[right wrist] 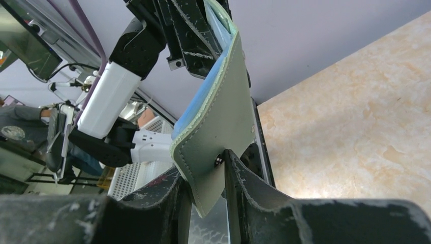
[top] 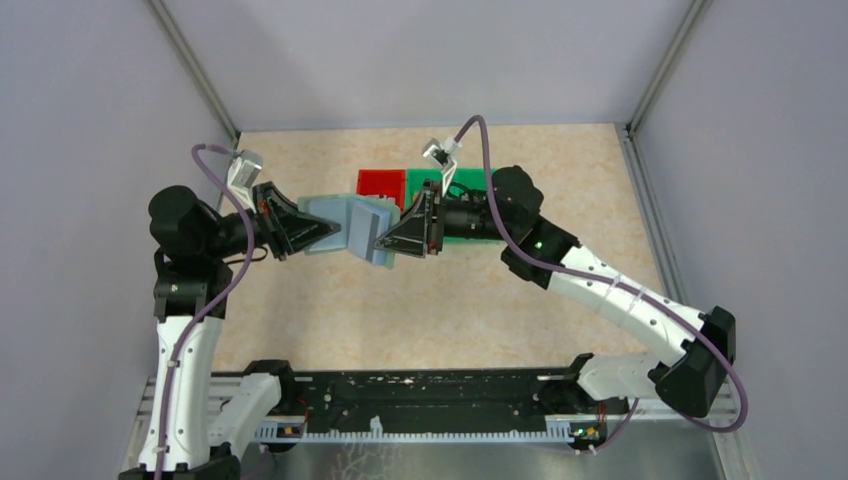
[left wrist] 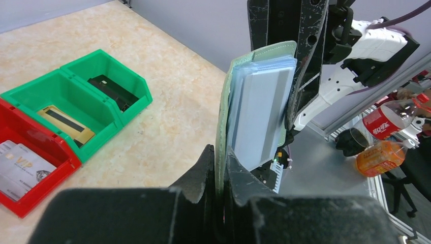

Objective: Take the credit cards out of the card holder
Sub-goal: Remove the credit card from the card holder.

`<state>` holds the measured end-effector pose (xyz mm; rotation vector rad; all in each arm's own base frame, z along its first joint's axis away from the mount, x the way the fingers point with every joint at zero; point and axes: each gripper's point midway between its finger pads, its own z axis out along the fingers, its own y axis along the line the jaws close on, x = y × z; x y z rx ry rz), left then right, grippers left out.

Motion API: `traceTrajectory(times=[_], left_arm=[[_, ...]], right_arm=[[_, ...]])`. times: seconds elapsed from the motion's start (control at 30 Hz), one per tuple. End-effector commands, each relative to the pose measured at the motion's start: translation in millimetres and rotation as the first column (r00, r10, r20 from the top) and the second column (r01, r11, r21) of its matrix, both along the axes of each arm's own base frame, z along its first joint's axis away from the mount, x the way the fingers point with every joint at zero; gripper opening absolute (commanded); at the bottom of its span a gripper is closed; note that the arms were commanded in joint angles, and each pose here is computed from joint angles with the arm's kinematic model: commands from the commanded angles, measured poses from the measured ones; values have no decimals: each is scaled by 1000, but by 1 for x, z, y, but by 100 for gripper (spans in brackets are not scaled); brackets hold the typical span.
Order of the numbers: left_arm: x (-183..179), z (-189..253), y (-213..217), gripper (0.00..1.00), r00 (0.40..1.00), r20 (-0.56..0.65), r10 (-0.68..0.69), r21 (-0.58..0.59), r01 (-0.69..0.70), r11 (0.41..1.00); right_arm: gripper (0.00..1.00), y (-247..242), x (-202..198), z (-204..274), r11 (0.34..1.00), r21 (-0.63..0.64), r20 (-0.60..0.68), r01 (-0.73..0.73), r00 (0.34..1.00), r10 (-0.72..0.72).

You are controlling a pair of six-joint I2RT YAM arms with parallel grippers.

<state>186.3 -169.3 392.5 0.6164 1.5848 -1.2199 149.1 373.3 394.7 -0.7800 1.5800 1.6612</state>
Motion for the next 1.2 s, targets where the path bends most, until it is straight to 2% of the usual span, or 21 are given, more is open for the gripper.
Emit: traceTrajectory(times=[0.0, 0.37, 0.6, 0.97, 1.17], left_arm=[[-6, 10, -1, 0, 999, 43, -16, -9, 16, 1000], [-8, 13, -1, 0, 999, 46, -20, -16, 20, 1000], [-17, 20, -3, 0, 998, 49, -51, -26, 52, 998], [-24, 25, -5, 0, 995, 54, -84, -36, 86, 996], [-27, 25, -5, 0, 994, 55, -96, -37, 98, 994]], right_arm=[[28, -14, -15, 31, 994, 102, 68, -36, 997, 29], [35, -20, -24, 35, 991, 119, 101, -66, 993, 54], [31, -14, -6, 21, 998, 61, 67, 8, 998, -12], [16, -20, 5, 25, 992, 67, 95, 102, 990, -108], [16, -22, 10, 26, 987, 77, 107, 138, 983, -146]])
